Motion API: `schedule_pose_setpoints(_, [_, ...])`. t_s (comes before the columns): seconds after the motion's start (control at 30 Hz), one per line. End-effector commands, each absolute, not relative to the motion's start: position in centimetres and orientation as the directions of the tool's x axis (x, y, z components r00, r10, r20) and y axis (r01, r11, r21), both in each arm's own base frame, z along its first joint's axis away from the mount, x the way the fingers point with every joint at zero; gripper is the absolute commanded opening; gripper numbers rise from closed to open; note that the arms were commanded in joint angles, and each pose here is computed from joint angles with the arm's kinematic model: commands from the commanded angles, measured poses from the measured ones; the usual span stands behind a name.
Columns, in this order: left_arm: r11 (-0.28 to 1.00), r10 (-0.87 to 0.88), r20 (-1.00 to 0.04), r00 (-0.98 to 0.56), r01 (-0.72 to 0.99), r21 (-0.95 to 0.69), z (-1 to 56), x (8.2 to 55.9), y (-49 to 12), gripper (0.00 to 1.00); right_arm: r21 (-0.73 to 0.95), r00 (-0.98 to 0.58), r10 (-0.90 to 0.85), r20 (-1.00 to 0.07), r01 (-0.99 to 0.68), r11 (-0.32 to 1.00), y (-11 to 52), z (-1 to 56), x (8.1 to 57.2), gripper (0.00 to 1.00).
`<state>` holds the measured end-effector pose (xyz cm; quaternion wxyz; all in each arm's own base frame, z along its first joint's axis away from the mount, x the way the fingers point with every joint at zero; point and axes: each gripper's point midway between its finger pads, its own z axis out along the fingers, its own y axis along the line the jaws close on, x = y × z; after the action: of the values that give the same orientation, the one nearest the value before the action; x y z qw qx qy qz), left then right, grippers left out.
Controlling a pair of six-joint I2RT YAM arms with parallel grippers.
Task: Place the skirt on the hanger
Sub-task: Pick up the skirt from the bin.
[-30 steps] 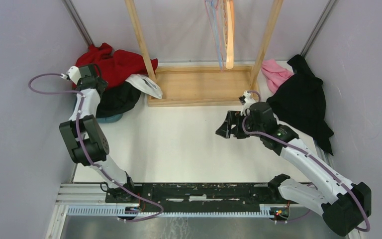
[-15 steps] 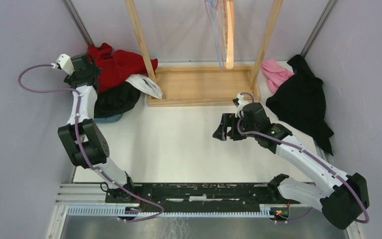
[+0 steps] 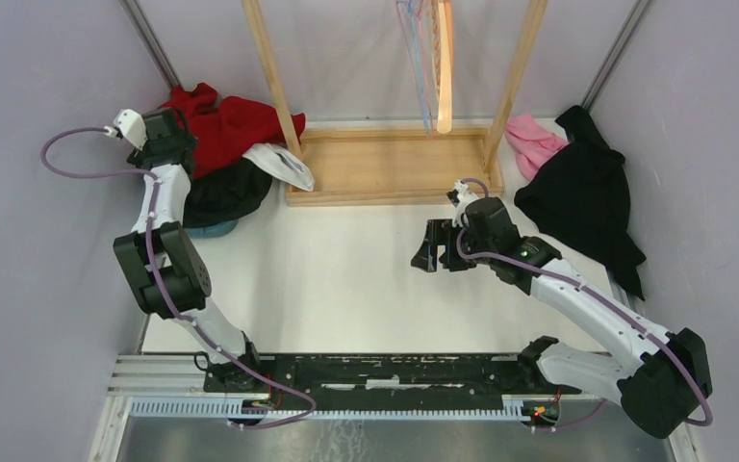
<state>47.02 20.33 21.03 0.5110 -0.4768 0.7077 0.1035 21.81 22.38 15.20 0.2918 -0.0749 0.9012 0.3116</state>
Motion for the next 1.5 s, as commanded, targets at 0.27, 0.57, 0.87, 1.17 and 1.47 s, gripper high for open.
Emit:
schedule_pose_setpoints(0.27, [0.511,-0.568,-0.822,-0.036,-0.798,-0.319,18.2,47.8,20.9,0.52,0.504,-0.774,0.057,-0.631,-0.353,0.789,22.3,16.9,22.1,0.85])
schedule_pose_setpoints(0.57, [0.517,-0.567,-0.824,0.018,-0.771,-0.373,21.2,44.6,18.7,0.03,0.535,-0.774,0.08,-0.628,-0.355,0.766,22.7,17.0,21.9,0.85])
schedule_pose_setpoints(0.87, [0.6,-0.534,-0.838,0.111,-0.649,-0.468,30.3,39.2,14.4,0.03,0.562,-0.757,0.104,-0.645,-0.377,0.736,22.4,18.7,20.5,0.84])
schedule_pose_setpoints(1.17, [0.765,-0.557,-0.824,0.1,-0.326,-0.556,41.7,33.3,7.3,0.03,0.543,-0.717,0.122,-0.687,-0.394,0.742,20.7,21.2,19.2,0.84])
schedule_pose_setpoints(1.47, [0.802,-0.591,-0.806,-0.024,0.091,-0.59,46.7,26.0,-1.9,0.04,0.518,-0.673,0.125,-0.729,-0.424,0.743,19.9,23.9,18.8,0.85])
